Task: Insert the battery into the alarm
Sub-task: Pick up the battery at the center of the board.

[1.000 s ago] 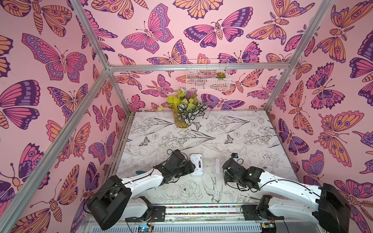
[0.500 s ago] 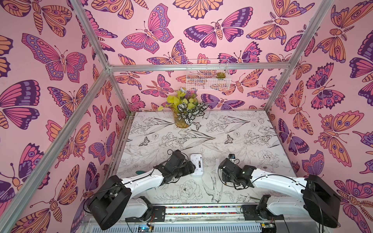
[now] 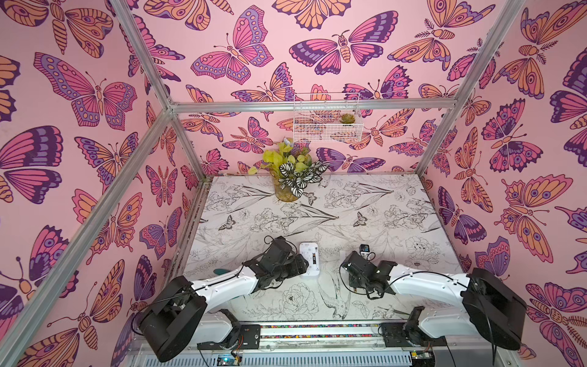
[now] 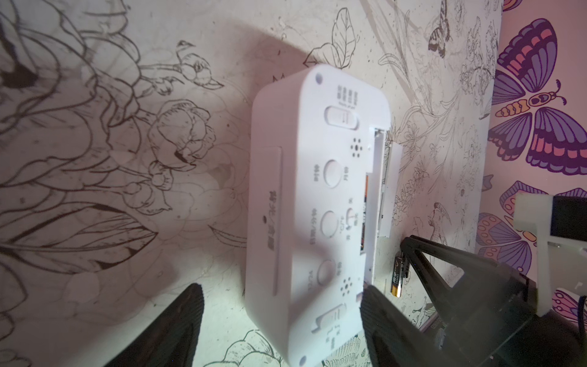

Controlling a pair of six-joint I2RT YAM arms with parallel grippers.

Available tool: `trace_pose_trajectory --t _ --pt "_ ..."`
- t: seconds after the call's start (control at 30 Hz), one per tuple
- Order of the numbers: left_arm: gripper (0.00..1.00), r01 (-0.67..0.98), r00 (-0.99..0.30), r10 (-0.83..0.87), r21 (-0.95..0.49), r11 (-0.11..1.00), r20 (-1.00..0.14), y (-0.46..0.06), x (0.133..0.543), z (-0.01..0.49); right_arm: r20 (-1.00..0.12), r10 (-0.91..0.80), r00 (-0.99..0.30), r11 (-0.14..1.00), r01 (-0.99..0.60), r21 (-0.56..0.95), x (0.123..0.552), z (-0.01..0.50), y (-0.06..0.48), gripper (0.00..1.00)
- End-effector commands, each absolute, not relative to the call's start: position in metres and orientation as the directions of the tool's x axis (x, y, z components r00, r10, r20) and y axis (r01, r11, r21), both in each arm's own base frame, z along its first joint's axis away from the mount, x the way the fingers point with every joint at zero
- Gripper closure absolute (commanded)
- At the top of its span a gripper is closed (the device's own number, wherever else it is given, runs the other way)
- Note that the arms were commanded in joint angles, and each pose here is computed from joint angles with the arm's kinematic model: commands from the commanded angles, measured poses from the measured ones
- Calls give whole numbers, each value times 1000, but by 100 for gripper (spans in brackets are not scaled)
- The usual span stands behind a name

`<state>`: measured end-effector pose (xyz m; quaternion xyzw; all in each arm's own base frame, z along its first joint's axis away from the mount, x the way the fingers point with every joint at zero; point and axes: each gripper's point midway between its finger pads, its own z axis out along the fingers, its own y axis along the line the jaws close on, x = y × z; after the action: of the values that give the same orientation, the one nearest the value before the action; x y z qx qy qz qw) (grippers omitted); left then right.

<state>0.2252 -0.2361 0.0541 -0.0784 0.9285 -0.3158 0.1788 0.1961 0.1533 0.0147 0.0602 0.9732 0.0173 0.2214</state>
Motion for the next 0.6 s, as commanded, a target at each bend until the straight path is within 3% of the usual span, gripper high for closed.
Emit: trace_pose_trajectory --t 0.0,0.27,0.47,0.57 --pt "20 -10 -925 -240 -613 790 -294 -238 224 58 -421 130 -898 990 140 7 193 8 140 85" --pt "20 93 -912 -192 -638 764 -362 -250 225 84 -458 164 -874 986 150 68 199 27 141 92" --pt "18 302 -852 -103 -643 704 -514 -272 221 131 -547 222 -807 957 72 281 211 90 159 94" --pt "17 473 -786 -36 -637 609 -618 -296 210 163 -593 249 -766 907 -31 420 214 133 177 94"
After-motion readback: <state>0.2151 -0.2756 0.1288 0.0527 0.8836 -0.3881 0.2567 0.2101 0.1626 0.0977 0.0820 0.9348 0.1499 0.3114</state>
